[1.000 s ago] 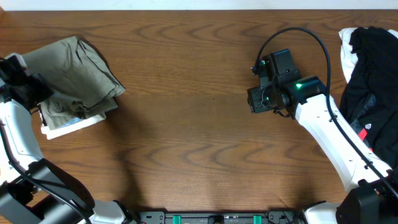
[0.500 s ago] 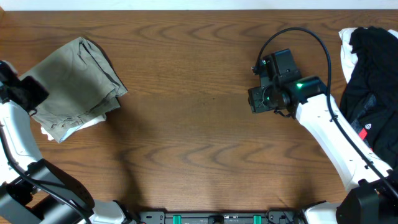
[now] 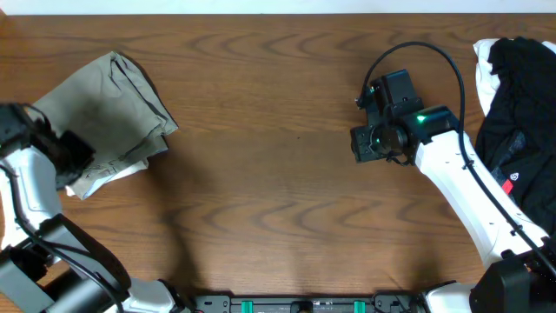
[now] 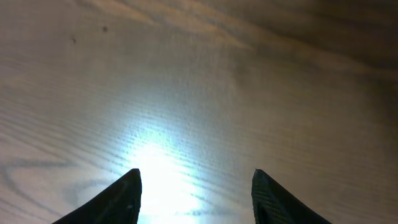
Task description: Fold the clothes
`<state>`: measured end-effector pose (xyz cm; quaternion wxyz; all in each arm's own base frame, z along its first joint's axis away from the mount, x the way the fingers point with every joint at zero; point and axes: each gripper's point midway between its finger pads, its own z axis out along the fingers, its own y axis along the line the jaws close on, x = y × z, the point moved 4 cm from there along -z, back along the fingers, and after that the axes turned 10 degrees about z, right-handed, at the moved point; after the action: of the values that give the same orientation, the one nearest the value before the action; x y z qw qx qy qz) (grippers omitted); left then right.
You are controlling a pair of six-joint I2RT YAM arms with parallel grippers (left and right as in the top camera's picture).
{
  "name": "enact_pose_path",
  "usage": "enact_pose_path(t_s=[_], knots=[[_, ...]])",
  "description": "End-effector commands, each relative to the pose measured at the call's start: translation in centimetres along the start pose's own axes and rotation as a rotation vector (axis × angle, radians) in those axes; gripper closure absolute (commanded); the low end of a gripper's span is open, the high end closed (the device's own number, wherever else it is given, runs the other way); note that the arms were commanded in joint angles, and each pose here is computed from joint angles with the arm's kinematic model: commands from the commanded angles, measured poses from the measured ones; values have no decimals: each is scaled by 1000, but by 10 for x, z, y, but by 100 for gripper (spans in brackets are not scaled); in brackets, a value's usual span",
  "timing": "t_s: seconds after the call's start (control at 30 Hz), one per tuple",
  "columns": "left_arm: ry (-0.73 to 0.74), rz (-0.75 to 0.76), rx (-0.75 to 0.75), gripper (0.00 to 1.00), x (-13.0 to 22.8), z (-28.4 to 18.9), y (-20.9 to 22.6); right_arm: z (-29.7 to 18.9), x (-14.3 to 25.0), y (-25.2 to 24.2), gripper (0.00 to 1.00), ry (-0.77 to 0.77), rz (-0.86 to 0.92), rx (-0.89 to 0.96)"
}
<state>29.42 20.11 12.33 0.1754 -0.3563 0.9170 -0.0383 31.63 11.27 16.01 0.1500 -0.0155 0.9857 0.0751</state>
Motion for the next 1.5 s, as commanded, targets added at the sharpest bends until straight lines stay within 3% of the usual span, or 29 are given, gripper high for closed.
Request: enact_pose_path(t_s=[0.0, 0.13, 0.27, 0.4, 0.53, 0.57, 0.63, 0.67, 0.8, 0.87, 0.9, 0.93, 1.17, 1.47], knots=[[78, -124, -58, 81, 17, 23, 27, -3, 1, -5, 45, 1, 1, 7], [121, -190, -65, 81, 25, 40, 42, -3, 2, -5, 45, 7, 1, 9], [91, -193, 53, 94, 16, 33, 29, -4, 4, -5, 47, 15, 3, 11], [4, -53, 320, 94, 0, 5, -15, -9, -2, -4, 51, -26, 69, -4], [-101, 133, 392, 93, -3, -30, -56, -30, -24, -3, 47, -170, 114, -47], [-128, 191, 399, 88, -1, -41, -69, -37, -30, -4, 43, -210, 120, -57], [-173, 277, 384, 83, 5, -59, -92, -47, -39, -9, 17, -270, 133, -68], [-197, 349, 386, 73, 12, -71, -110, -52, -42, -12, 5, -296, 143, -70], [-234, 531, 395, 47, 40, -93, -157, -56, -45, -22, 1, -313, 132, -54], [-246, 611, 368, 25, 56, -99, -177, -57, -47, -29, 1, -319, 148, -46], [-251, 643, 354, 6, 62, -100, -185, -58, -48, -33, 1, -324, 159, -42], [-254, 678, 342, 2, 68, -100, -193, -59, -51, -38, 1, -333, 172, -37], [-224, 802, 377, 2, 101, -100, -226, -67, -63, -81, 1, -395, 277, 11], [-241, 815, 388, 2, 115, -127, -214, -92, -40, -106, 1, -385, 387, 40]])
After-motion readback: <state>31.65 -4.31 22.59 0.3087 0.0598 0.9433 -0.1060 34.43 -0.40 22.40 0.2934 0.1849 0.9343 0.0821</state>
